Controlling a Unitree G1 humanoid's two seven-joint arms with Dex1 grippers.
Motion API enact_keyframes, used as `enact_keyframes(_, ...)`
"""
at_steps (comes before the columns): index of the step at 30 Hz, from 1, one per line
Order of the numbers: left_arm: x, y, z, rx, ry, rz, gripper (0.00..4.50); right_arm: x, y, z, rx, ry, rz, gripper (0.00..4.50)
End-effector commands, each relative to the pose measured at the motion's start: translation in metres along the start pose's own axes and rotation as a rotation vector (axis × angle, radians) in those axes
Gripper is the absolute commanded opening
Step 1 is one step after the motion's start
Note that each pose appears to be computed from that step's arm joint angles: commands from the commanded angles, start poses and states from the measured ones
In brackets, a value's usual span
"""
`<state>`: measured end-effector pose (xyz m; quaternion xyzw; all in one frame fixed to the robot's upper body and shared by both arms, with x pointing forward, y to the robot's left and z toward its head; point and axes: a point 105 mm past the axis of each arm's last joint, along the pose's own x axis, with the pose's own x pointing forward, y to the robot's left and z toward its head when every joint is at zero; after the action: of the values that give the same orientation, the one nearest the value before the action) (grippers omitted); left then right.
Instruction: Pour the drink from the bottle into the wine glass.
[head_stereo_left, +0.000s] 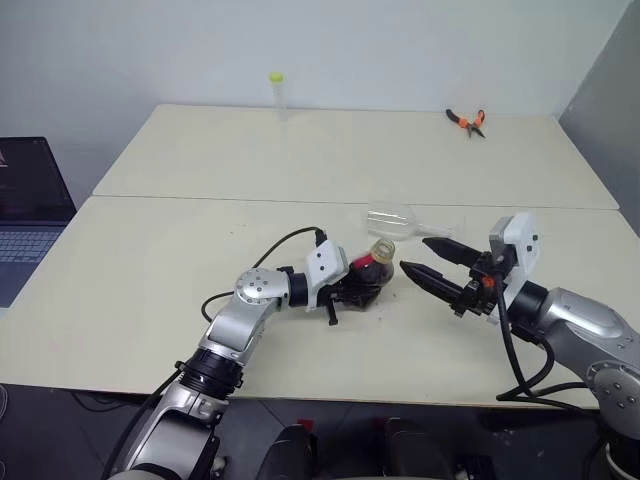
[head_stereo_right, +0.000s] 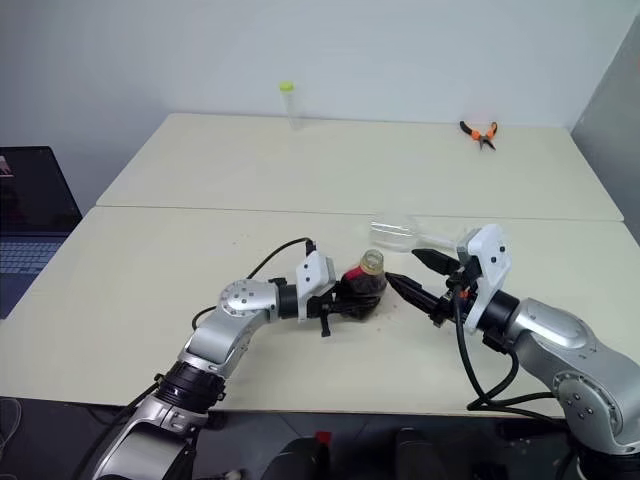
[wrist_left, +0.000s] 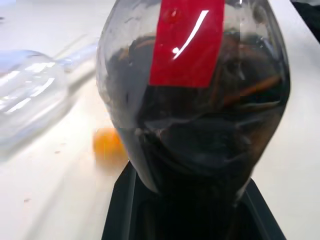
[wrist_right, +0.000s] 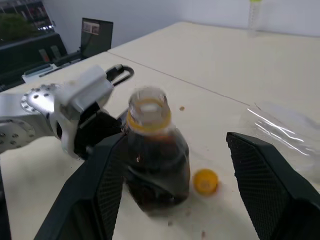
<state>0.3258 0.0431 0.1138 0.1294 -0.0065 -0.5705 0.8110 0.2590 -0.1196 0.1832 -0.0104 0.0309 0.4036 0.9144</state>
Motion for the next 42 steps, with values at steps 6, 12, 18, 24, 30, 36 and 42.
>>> enact_keyframes(6, -0.045, 0.077, 0.019, 0.093, -0.138, 0.565, 0.64, 0.005, 0.022, 0.01, -0.171, -0.017, 0.111, 3.34)
enact_keyframes(12, -0.102, 0.129, -0.003, 0.089, -0.104, 0.988, 0.64, 0.032, 0.035, 0.008, -0.237, -0.044, 0.172, 3.34)
enact_keyframes(18, -0.141, 0.156, -0.02, 0.027, -0.098, 1.199, 0.64, 0.064, 0.039, 0.004, -0.269, -0.02, 0.208, 3.34)
enact_keyframes(24, -0.164, 0.167, -0.034, -0.052, -0.094, 1.321, 0.64, 0.083, 0.046, 0.009, -0.292, -0.029, 0.238, 3.34)
enact_keyframes(30, -0.168, 0.167, -0.049, -0.152, -0.098, 1.323, 1.36, 0.086, 0.049, 0.009, -0.3, -0.031, 0.254, 3.34)
enact_keyframes(36, -0.168, 0.159, -0.058, -0.17, -0.099, 1.295, 3.35, 0.086, 0.05, 0.008, -0.306, -0.028, 0.252, 3.34)
enact_keyframes(42, -0.168, 0.146, -0.061, -0.157, -0.109, 1.242, 4.47, 0.074, 0.044, 0.004, -0.321, -0.003, 0.229, 3.34)
